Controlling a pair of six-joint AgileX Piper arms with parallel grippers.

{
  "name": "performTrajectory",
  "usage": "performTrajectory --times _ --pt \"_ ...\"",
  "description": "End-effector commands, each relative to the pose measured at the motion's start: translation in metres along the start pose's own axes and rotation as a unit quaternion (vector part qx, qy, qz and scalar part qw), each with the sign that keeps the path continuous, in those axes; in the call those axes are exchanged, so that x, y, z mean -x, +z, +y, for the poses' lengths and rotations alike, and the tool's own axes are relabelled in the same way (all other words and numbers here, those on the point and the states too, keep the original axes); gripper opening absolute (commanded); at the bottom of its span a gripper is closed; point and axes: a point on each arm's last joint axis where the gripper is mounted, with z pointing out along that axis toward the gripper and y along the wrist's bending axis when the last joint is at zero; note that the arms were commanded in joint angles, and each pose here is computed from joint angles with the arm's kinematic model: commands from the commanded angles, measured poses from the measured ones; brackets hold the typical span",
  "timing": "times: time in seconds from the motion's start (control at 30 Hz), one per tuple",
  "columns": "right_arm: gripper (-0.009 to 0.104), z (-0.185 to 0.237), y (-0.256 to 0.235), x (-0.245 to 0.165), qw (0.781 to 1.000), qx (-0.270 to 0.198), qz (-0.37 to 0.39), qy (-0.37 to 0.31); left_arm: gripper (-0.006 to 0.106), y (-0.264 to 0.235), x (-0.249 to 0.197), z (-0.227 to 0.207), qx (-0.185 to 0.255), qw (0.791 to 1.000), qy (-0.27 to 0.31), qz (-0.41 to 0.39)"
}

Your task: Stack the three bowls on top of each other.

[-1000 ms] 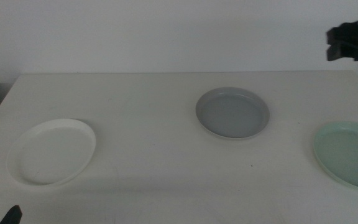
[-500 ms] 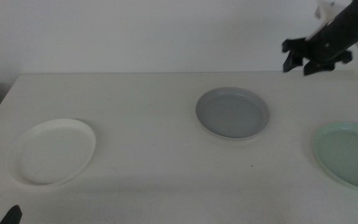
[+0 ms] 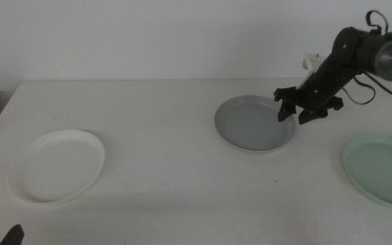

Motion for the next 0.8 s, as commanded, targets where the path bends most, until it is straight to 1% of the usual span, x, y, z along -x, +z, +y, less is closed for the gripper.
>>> performTrajectory --times 0.0,0.07,0.13,0.23,0.27,0.4,0.5,0.6,0.77 --pt "0.042 0.012 -0.03 0.013 0.998 0.011 -0.053 -0.013 0.105 -0.002 0.009 0.0 0.0 0.999 -0.007 -0.048" --pt "0.039 0.012 -0.023 0.012 0.999 0.009 -0.046 -0.015 0.105 -0.002 0.009 0.0 0.0 0.999 -0.007 -0.048" --pt "0.032 0.012 -0.021 0.012 0.999 0.009 -0.044 -0.014 0.105 -0.002 0.009 0.0 0.0 0.999 -0.007 -0.048" --pt "0.009 0.012 -0.023 0.011 0.999 0.009 -0.042 -0.018 0.105 -0.002 0.009 0.0 0.0 0.999 -0.007 -0.048" --pt "0.0 0.013 -0.025 0.011 0.999 0.009 -0.04 -0.02 0.105 -0.002 0.009 0.0 0.0 0.999 -0.007 -0.048" --pt "-0.001 0.027 -0.056 0.007 0.998 0.008 -0.046 -0.042 0.105 -0.002 0.009 0.0 0.0 0.999 -0.007 -0.048" --pt "-0.001 0.048 -0.089 -0.006 0.995 0.016 -0.073 -0.063 0.105 -0.002 0.009 0.0 0.0 0.999 -0.007 -0.048" --pt "-0.001 0.07 -0.117 -0.033 0.992 0.029 -0.095 -0.084 0.105 -0.002 0.009 0.0 0.0 0.999 -0.007 -0.048" --pt "-0.001 0.1 -0.137 -0.09 0.986 0.058 -0.111 -0.112 0.105 -0.002 0.009 0.0 0.0 0.999 -0.007 -0.048"
